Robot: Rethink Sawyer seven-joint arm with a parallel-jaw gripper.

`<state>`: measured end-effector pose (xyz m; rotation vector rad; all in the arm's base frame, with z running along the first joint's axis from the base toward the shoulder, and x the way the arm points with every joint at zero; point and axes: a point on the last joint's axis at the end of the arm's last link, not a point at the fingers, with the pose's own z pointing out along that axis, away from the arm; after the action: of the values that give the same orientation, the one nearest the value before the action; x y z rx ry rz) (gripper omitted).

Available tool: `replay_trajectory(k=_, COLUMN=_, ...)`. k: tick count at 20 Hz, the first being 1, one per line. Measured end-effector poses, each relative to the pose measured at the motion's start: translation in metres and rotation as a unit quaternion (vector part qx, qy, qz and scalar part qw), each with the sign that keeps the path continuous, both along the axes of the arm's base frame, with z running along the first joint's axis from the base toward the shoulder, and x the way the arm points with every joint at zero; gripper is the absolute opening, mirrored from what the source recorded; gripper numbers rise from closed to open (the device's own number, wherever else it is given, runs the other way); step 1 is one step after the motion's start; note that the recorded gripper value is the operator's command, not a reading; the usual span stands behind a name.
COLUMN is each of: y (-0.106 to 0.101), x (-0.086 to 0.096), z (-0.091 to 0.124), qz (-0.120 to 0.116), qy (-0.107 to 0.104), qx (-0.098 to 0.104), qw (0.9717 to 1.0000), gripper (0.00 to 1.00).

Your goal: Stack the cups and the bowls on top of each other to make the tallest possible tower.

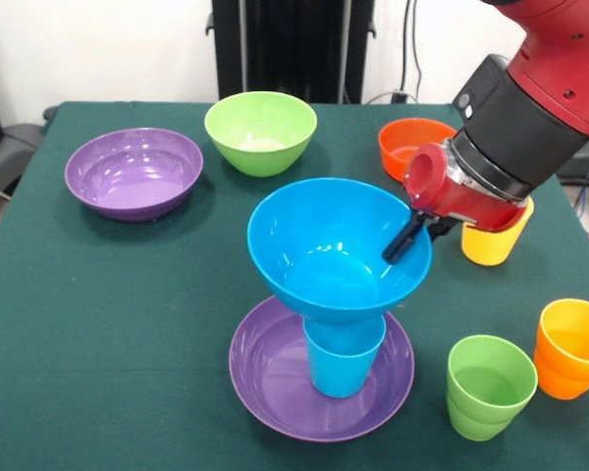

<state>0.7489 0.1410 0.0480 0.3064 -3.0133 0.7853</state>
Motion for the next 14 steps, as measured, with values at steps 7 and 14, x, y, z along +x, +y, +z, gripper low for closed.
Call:
replay_trajectory(k=7, y=0.0024, x=-0.0006, z=-0.0010, qz=0.001, qy=0.001, qx=0.002, qw=1.0000, gripper=0.00)
replay_trajectory(k=14, y=0.0044, x=-0.0009, z=-0.0016, qz=0.002, qy=0.001, qx=0.003, qw=1.0000, gripper=0.00)
